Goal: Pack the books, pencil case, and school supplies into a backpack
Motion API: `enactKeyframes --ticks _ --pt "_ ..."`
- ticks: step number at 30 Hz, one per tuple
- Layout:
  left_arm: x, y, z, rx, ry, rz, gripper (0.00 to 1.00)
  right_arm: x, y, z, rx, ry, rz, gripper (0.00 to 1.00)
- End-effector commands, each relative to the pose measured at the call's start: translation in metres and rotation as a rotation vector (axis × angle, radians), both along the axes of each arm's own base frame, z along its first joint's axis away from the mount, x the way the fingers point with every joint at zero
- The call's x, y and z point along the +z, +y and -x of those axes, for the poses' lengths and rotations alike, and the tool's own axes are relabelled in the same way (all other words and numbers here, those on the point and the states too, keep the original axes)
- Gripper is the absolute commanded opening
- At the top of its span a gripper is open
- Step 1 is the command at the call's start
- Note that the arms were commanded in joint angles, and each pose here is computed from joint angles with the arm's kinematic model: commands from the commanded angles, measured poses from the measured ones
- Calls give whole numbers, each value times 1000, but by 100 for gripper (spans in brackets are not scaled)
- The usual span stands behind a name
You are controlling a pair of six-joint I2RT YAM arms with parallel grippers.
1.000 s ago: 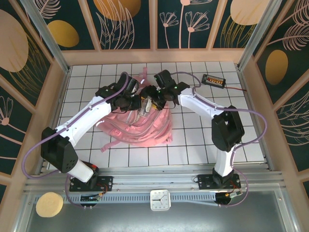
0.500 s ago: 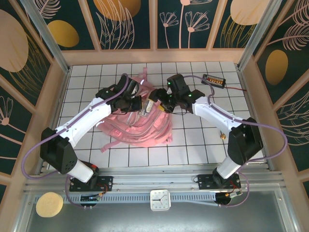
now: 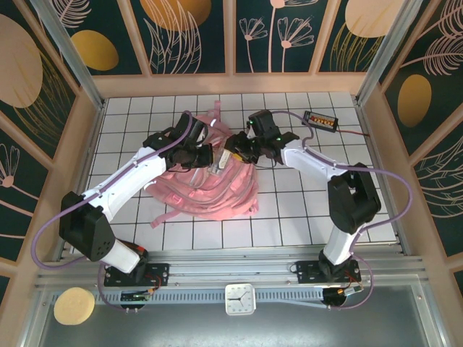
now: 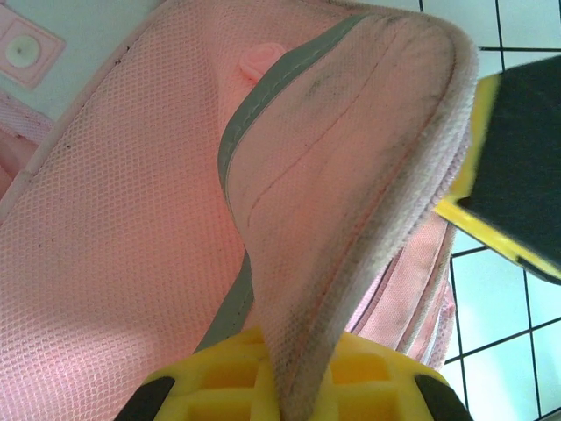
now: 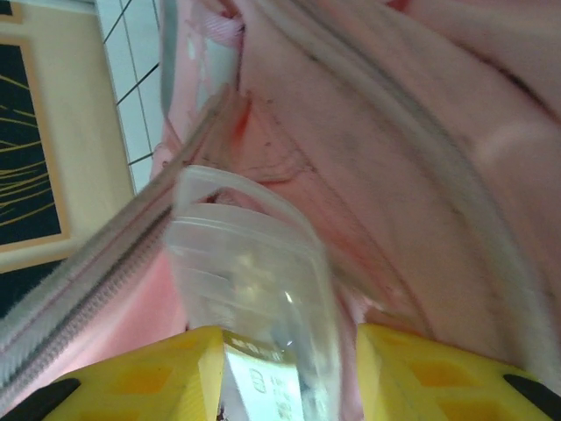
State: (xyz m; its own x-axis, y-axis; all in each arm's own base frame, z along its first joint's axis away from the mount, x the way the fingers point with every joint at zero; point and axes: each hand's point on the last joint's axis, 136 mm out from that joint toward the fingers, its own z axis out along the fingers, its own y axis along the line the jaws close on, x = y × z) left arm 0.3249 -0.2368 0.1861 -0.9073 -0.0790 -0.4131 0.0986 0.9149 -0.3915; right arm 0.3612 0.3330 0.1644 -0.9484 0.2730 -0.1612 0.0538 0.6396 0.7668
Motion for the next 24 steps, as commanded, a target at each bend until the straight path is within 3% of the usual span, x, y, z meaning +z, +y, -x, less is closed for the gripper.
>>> enactKeyframes --ticks 1,8,11,13,15,18,24 --pt "36 -22 -2 -53 -86 125 0 25 36 7 115 -71 -108 45" --pt "46 -23 -6 -54 -108 123 0 49 64 23 138 -67 -270 33" --pt "46 -22 -6 -51 -106 119 0 44 71 29 140 -14 -316 33" --pt "44 -21 -6 -50 -103 115 0 42 70 32 140 5 -325 39" --pt "40 -19 -5 -46 -96 107 0 43 62 36 121 10 -294 57" --pt "34 -18 -3 -41 -87 102 0 51 44 41 111 -13 -243 72" --pt "21 -21 -2 -41 -69 116 0 66 14 54 93 -36 -190 77"
